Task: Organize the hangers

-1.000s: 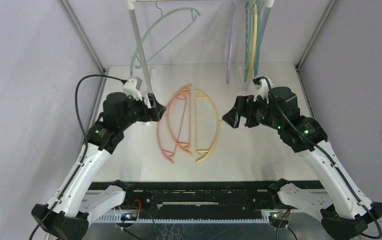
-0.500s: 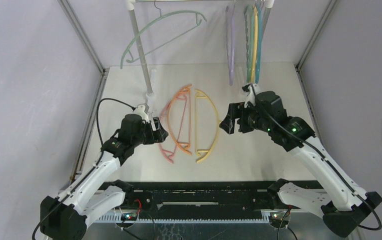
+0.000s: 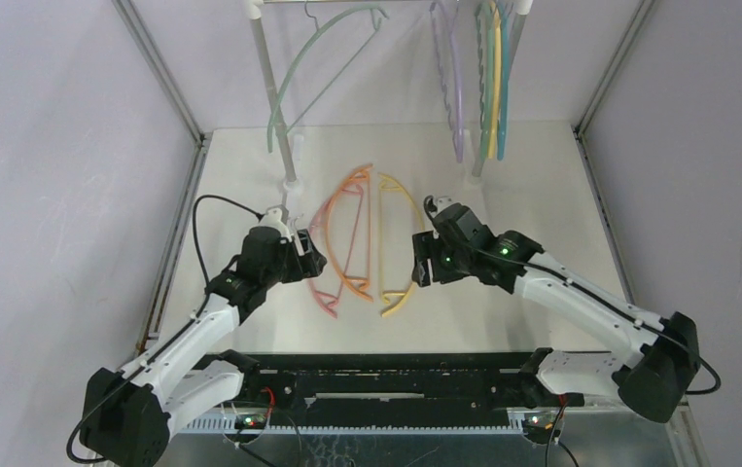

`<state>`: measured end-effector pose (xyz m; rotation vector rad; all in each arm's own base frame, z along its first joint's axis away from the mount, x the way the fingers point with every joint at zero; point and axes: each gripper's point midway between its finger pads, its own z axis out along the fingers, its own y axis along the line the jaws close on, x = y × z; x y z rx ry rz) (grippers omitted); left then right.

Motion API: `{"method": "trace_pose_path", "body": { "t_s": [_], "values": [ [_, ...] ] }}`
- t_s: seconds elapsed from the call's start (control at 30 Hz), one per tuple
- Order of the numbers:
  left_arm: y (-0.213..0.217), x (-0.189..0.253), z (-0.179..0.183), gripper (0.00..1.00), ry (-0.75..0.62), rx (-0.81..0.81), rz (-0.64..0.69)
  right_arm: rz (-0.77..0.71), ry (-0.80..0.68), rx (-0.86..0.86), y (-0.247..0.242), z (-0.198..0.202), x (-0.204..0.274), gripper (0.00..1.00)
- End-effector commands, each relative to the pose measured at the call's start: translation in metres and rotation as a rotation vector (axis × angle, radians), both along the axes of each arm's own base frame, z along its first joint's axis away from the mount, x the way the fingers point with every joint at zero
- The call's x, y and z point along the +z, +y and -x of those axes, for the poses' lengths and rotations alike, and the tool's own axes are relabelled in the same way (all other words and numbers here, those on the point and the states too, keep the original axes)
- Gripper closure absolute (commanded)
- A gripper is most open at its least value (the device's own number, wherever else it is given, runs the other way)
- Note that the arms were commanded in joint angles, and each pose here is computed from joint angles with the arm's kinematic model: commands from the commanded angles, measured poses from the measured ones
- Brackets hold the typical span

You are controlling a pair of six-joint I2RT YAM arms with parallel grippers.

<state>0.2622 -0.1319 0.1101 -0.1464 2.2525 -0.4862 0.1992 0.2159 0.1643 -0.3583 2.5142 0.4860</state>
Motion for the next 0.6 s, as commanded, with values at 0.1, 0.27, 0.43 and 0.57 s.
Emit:
{"method": "trace_pose_path", "body": {
  "t_s": [0.1,0.27,0.43,0.57],
  "values": [
    [-0.008,0.006,-0.007,0.21,-0.032,-0.008,0.040,0.058,-0.009,-0.169,0.011,-0.037,-0.034,0.44],
    [-0.007,0.013,-0.007,0.22,-0.044,-0.018,0.020,0.074,0.012,-0.244,0.022,-0.054,-0.058,0.47],
    [-0.007,0.015,-0.005,0.22,-0.048,-0.025,0.021,0.111,0.004,-0.288,0.023,-0.076,-0.073,0.44],
    [-0.005,0.016,-0.002,0.22,-0.049,-0.029,0.015,0.152,0.043,-0.324,0.015,-0.098,-0.090,0.45]
  ]
}}
